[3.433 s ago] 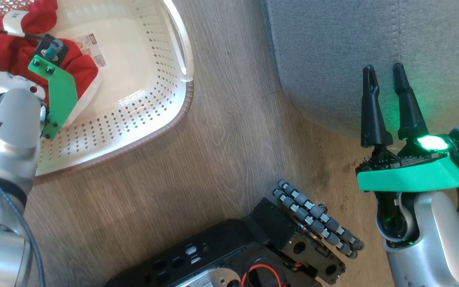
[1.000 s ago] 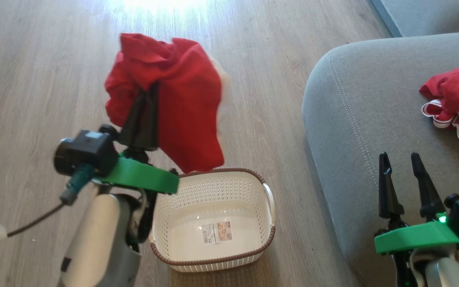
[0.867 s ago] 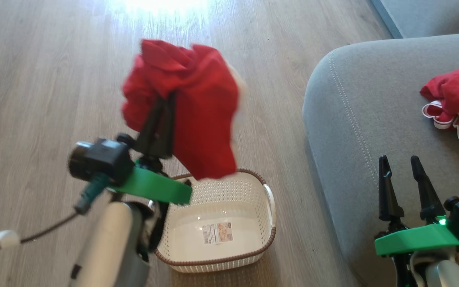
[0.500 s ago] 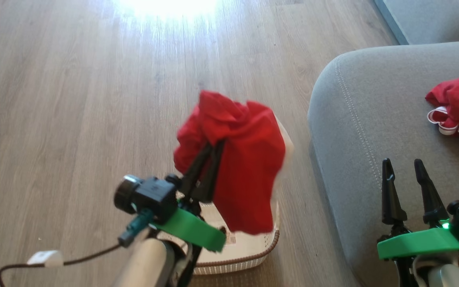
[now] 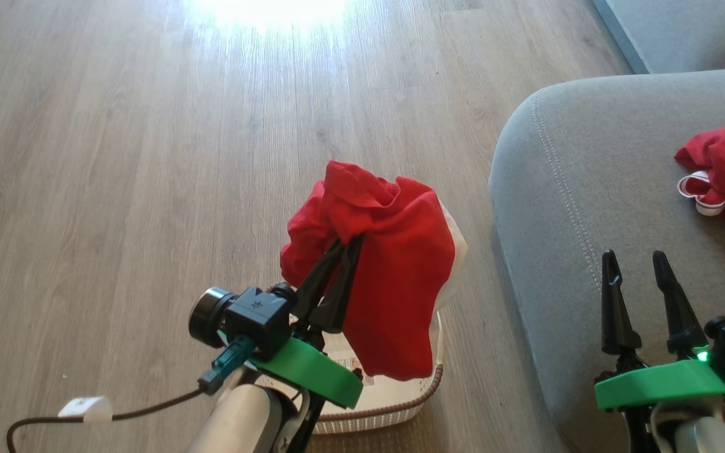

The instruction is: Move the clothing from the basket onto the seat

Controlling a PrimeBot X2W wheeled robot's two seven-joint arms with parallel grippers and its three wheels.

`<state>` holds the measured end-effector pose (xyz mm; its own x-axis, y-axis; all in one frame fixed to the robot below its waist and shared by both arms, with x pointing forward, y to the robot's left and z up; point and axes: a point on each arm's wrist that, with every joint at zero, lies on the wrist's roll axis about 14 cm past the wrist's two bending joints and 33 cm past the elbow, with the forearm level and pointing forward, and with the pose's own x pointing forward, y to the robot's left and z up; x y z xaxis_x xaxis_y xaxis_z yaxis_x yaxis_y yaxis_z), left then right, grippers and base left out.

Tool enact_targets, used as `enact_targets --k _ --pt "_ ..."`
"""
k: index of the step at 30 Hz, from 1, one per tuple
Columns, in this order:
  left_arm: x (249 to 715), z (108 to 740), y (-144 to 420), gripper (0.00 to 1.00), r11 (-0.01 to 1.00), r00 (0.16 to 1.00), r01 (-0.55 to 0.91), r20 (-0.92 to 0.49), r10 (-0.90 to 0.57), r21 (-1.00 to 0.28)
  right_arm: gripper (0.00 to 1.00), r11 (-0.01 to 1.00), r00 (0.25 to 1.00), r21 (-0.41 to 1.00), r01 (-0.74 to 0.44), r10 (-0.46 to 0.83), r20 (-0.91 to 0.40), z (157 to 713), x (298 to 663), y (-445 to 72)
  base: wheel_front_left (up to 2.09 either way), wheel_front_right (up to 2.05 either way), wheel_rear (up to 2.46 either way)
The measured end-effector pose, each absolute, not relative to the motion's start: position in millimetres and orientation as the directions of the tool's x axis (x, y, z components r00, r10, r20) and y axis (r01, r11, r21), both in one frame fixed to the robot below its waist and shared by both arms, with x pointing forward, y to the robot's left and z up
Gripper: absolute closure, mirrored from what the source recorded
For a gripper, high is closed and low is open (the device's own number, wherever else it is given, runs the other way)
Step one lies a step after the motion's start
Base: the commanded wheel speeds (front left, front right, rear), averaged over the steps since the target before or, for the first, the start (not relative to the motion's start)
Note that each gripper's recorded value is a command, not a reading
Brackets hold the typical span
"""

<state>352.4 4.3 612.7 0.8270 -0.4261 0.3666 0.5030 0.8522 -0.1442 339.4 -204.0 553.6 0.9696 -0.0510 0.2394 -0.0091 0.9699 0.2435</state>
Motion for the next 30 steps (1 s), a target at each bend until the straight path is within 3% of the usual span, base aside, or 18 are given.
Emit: enact_targets --k 13,24,30 --pt "358.4 614.2 11.0 1.00 0.861 0.836 0.485 0.371 -0.405 -0.153 0.00 0.974 0.966 0.221 -0.048 -0.012 0.260 560.6 340.2 -191.5 0.00 0.00 0.00" --pt "364.2 611.7 15.2 1.00 0.868 0.845 0.471 0.365 -0.391 -0.159 0.00 0.921 0.890 0.024 -0.390 0.369 0.269 571.1 322.6 -108.1 0.00 0.00 0.00" --pt "363.3 611.6 14.6 1.00 0.867 0.844 0.473 0.365 -0.394 -0.158 0.00 0.882 0.856 -0.026 -0.470 0.463 0.229 561.1 313.6 -87.4 0.00 0.00 0.00"
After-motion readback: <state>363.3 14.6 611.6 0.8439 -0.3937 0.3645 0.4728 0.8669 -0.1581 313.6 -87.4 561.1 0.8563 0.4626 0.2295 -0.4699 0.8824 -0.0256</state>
